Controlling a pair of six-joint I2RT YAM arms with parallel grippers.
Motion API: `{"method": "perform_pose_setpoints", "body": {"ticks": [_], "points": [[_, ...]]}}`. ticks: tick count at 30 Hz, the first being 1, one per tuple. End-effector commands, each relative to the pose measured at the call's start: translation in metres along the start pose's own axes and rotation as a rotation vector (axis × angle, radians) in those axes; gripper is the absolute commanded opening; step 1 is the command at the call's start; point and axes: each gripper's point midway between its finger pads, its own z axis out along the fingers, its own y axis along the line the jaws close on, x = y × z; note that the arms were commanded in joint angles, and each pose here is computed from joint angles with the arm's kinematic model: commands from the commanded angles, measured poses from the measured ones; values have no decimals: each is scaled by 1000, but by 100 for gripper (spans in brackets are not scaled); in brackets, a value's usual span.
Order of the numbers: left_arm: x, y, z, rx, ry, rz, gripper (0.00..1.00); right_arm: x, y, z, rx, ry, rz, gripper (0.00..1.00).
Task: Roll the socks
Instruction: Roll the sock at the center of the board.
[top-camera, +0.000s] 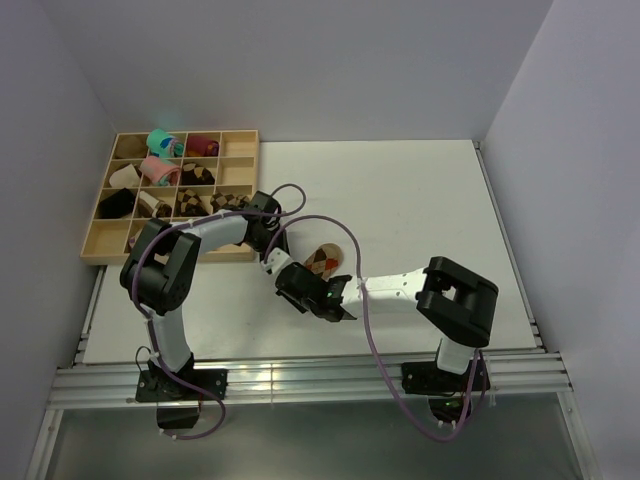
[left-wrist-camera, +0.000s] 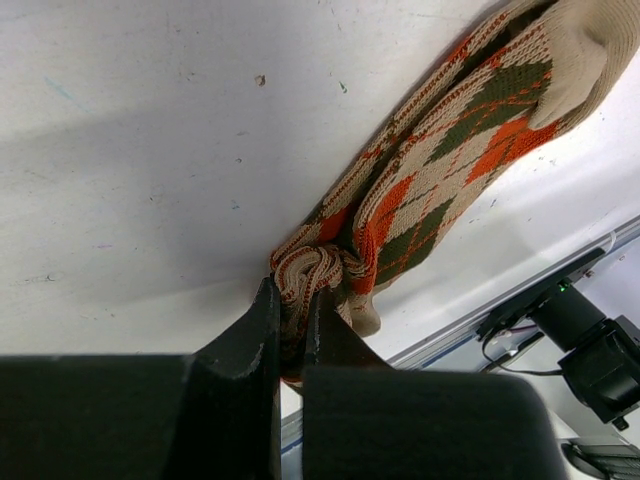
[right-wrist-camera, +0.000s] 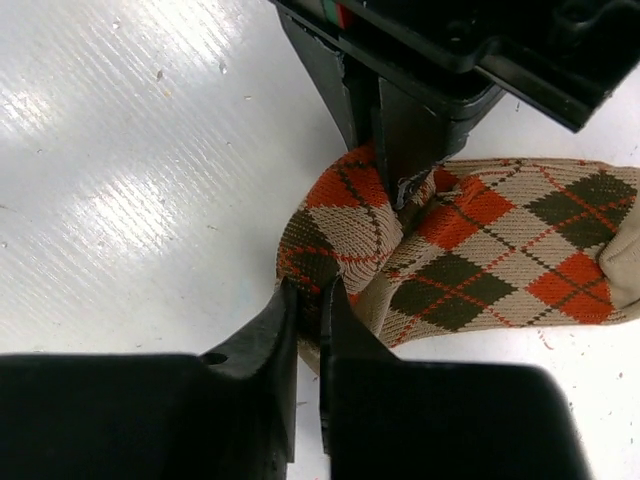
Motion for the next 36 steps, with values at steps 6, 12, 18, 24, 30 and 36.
{"method": "perform_pose_setpoints", "body": {"ticks": [6,12,18,24,30,36], "points": [[-16,-6,-14,13,-114,-1,57,28,7,-6,-72,35,50,0],[-28,-9,-9,37,-115,-5,62,31,7,-9,-84,34,49,0],[-33,-11,2,46,-91,11,51,30,6,-8,-71,51,37,0],[-26,-2,19,-10,-63,41,40,25,7,-5,-74,55,33,0],[-20,10,34,-76,-53,62,5,14,9,-6,-83,45,38,0],[-41,28,33,-198,-133,93,1,10,12,-19,-122,51,41,0]]}}
